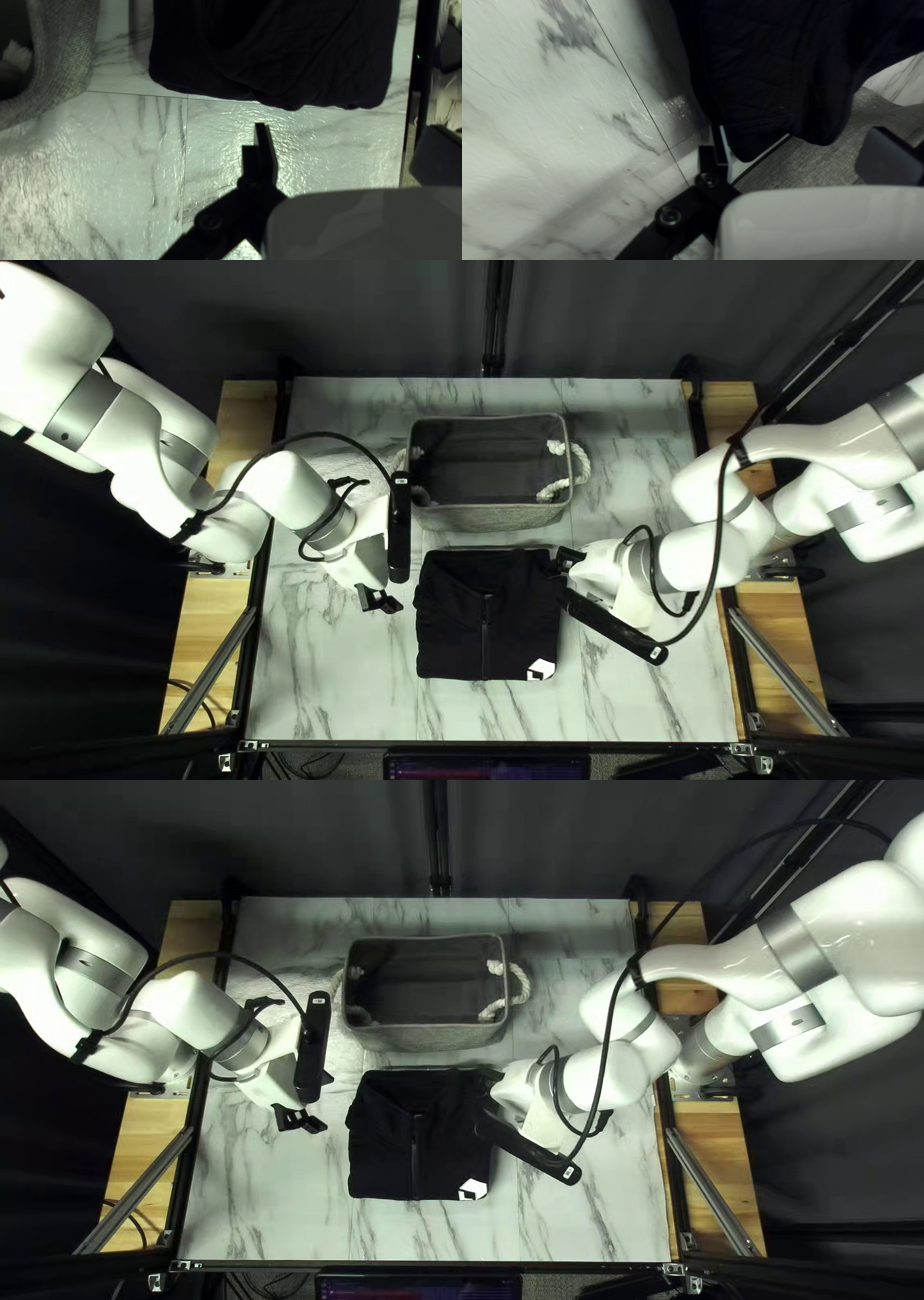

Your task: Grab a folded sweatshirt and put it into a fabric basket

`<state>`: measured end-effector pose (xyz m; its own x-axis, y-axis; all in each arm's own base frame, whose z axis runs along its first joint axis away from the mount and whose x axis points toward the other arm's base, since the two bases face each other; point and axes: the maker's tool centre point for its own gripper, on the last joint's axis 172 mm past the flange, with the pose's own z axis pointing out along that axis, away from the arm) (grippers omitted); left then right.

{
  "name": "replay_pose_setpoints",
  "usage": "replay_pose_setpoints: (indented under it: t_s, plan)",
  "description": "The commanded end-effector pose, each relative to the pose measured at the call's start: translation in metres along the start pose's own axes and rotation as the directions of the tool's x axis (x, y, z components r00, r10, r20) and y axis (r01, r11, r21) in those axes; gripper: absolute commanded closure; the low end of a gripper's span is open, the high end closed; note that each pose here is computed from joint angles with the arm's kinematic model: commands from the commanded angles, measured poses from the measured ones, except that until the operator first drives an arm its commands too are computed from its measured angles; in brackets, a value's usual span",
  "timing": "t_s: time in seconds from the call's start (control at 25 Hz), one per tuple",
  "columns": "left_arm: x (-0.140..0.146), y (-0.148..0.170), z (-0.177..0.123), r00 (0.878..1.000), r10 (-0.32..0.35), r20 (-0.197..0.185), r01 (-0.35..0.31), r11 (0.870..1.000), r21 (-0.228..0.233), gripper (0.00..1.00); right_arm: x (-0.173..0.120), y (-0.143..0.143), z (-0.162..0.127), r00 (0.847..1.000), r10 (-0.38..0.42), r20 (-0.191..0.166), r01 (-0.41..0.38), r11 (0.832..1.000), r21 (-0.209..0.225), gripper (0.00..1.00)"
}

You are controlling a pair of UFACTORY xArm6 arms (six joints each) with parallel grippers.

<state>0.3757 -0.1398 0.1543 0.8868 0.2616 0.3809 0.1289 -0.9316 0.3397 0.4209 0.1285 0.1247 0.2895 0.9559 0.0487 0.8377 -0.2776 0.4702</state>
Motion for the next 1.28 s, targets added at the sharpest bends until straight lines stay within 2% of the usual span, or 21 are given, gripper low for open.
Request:
replay_pose_setpoints:
  t_s: [0.04, 0.24, 0.36, 0.52, 0.76, 1.0, 1.28]
  plan:
    - [0.009, -0.003, 0.013, 0.999, -0.047, -0.016, 0.047, 0.999, 0.024, 0.0, -0.011, -0.002, 0.026, 0.994, -0.106, -0.024, 0.105, 0.994, -0.025, 0.0]
    - [0.014, -0.011, 0.023, 0.998, -0.067, 0.001, 0.067, 0.997, 0.035, 0.0, -0.026, -0.005, 0.032, 0.975, -0.223, -0.022, 0.223, 0.975, -0.005, 0.0]
    - [0.014, -0.011, 0.022, 0.998, -0.068, 0.007, 0.068, 0.997, 0.034, 0.0, -0.032, -0.012, 0.036, 0.957, -0.289, -0.01, 0.289, 0.957, 0.001, 0.0]
    - [0.015, -0.01, 0.021, 0.998, -0.066, 0.009, 0.066, 0.997, 0.031, 0.0, -0.023, -0.014, 0.051, 0.929, -0.371, 0.009, 0.371, 0.929, -0.013, 0.0]
    - [0.014, -0.01, 0.02, 0.998, -0.066, 0.009, 0.065, 0.997, 0.028, 0.0, -0.016, -0.009, 0.066, 0.9, -0.434, 0.037, 0.435, 0.898, -0.057, 0.0]
    - [0.014, -0.007, 0.019, 0.998, -0.068, 0.008, 0.068, 0.997, 0.031, 0.0, -0.005, -0.005, 0.083, 0.887, -0.459, 0.039, 0.461, 0.886, -0.053, 0.0]
    - [0.014, -0.006, 0.019, 0.998, -0.065, 0.004, 0.065, 0.997, 0.034, 0.0, -0.01, -0.009, 0.09, 0.884, -0.467, 0.032, 0.468, 0.883, -0.045, 0.0]
